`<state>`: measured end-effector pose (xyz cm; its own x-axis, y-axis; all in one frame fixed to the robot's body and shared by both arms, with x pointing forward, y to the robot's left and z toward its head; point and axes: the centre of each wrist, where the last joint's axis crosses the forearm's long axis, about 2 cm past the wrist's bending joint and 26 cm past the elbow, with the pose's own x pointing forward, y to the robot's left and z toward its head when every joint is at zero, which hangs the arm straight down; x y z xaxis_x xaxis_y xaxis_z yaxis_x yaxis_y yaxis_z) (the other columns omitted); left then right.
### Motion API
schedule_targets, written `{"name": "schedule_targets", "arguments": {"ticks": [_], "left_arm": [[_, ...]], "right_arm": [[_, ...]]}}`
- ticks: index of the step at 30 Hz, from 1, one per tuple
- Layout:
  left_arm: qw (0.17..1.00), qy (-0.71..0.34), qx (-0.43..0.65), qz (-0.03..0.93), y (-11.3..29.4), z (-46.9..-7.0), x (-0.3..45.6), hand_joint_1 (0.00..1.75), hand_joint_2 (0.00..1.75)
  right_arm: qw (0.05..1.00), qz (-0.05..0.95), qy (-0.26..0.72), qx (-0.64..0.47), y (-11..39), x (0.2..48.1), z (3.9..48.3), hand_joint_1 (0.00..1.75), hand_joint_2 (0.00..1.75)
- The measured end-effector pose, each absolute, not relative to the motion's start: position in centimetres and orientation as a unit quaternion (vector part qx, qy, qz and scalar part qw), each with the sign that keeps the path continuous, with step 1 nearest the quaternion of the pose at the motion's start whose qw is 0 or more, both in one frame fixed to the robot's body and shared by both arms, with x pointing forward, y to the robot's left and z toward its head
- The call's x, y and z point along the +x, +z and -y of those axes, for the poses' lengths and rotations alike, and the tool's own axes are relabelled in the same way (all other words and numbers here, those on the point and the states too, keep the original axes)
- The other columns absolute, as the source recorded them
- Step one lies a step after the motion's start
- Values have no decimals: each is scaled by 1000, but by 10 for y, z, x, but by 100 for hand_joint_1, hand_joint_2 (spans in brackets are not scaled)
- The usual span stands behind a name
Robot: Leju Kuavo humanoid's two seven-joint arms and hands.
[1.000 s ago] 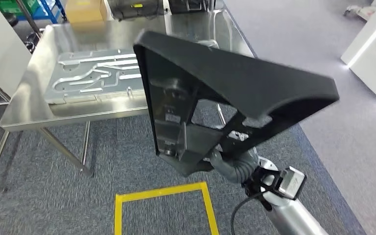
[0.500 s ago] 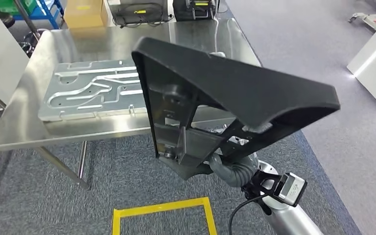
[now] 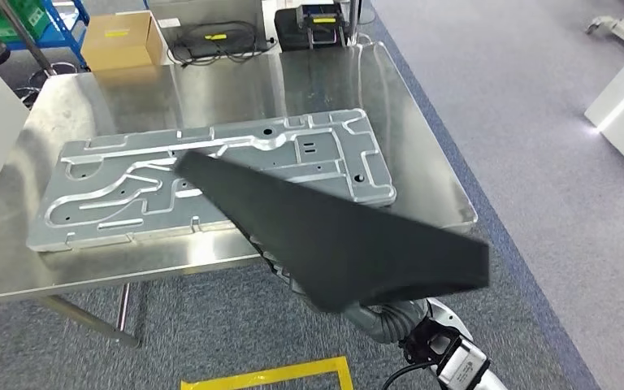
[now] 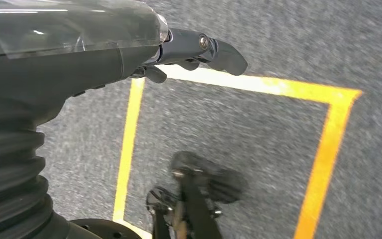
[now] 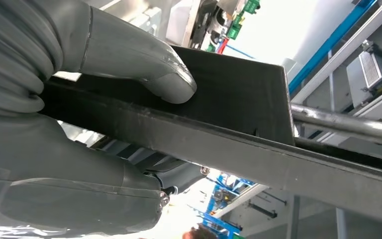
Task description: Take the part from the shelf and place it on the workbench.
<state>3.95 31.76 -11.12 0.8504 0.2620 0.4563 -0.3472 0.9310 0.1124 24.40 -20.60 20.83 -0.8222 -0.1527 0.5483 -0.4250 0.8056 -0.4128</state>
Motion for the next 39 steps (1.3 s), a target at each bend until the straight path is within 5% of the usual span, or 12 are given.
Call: {"name": "schedule_targets", "arguments": {"ticks": [13, 24, 39], "left_arm": [[953, 175, 95, 230, -111, -318, 43, 0, 175], [951, 157, 79, 255, -109, -321, 53, 0, 175], [949, 151, 71, 267, -109, -324, 55, 0, 175]], "right_arm": [[194, 944, 265, 28, 225, 228, 208, 175, 175], [137, 923, 293, -210, 333, 363, 275, 175, 175], [179, 789, 441, -389, 397, 446, 236, 175, 175]]}}
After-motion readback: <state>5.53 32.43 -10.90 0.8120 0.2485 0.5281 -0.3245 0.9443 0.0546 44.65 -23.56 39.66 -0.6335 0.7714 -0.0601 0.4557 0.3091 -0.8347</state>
